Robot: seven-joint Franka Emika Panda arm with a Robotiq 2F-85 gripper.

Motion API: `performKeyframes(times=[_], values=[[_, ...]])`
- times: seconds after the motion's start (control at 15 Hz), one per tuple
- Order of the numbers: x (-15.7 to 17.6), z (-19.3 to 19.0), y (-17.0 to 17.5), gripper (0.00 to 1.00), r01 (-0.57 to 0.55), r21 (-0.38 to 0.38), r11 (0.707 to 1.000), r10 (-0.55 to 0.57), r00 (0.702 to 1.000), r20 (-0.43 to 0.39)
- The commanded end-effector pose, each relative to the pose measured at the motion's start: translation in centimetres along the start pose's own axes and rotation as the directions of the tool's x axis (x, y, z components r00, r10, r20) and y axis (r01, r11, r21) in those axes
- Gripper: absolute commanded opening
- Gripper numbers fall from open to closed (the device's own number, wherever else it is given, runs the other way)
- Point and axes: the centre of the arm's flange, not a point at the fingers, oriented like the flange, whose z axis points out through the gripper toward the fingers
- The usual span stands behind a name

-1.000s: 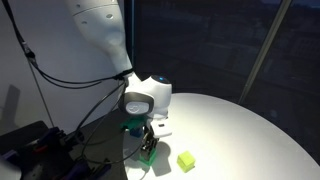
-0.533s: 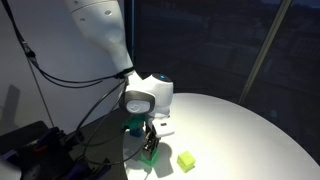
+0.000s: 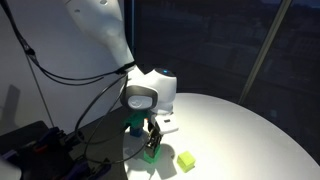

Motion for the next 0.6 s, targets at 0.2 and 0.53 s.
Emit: performKeyframes(times=[0.2, 0.53], values=[[0.4, -4.0, 1.0, 0.31, 0.049, 0.000, 0.999, -0.049, 0.998, 0.034], [0.7, -6.2, 1.3, 0.31, 0.067, 0.004, 0.998, -0.068, 0.997, 0.029]])
